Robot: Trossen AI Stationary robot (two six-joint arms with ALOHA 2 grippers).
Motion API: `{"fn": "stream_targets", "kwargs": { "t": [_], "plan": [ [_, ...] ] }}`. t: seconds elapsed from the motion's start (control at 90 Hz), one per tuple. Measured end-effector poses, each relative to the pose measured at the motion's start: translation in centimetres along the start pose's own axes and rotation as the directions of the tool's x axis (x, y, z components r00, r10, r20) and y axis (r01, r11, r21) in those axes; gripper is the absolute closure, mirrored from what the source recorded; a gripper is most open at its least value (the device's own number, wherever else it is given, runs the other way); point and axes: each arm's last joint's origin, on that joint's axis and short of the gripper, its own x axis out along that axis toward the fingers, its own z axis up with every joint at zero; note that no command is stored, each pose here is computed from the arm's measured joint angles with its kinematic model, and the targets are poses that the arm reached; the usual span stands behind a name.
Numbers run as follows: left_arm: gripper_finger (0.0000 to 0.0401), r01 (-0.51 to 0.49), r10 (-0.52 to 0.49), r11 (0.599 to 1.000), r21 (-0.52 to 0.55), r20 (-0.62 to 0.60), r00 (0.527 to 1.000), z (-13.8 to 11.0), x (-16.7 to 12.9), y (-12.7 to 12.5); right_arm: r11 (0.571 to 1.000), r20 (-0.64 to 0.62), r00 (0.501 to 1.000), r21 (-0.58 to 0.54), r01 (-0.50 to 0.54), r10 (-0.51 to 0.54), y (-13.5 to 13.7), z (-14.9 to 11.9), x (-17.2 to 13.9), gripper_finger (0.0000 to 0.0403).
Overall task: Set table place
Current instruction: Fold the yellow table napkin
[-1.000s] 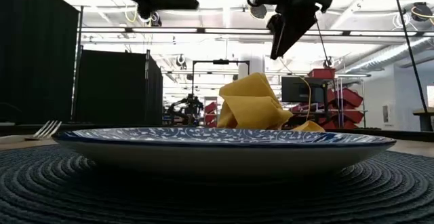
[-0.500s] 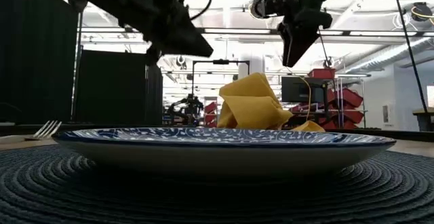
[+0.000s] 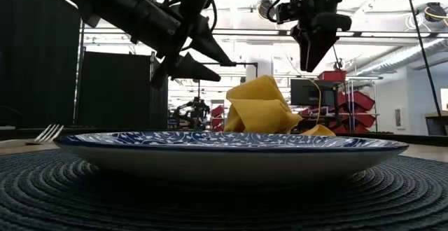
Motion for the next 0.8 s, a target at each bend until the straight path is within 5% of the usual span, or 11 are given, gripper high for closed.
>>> {"fn": "stream_targets", "kwargs": {
  "t": [0.8],
  "plan": [
    [0.025, 0.01, -0.01, 1.0, -0.004, -0.027, 1.0, -1.6, 2.3, 1.0, 1.0, 0.002, 1.0, 0.012, -0.004, 0.004, 0.0, 0.0, 0.0, 0.0211]
  ]
}}
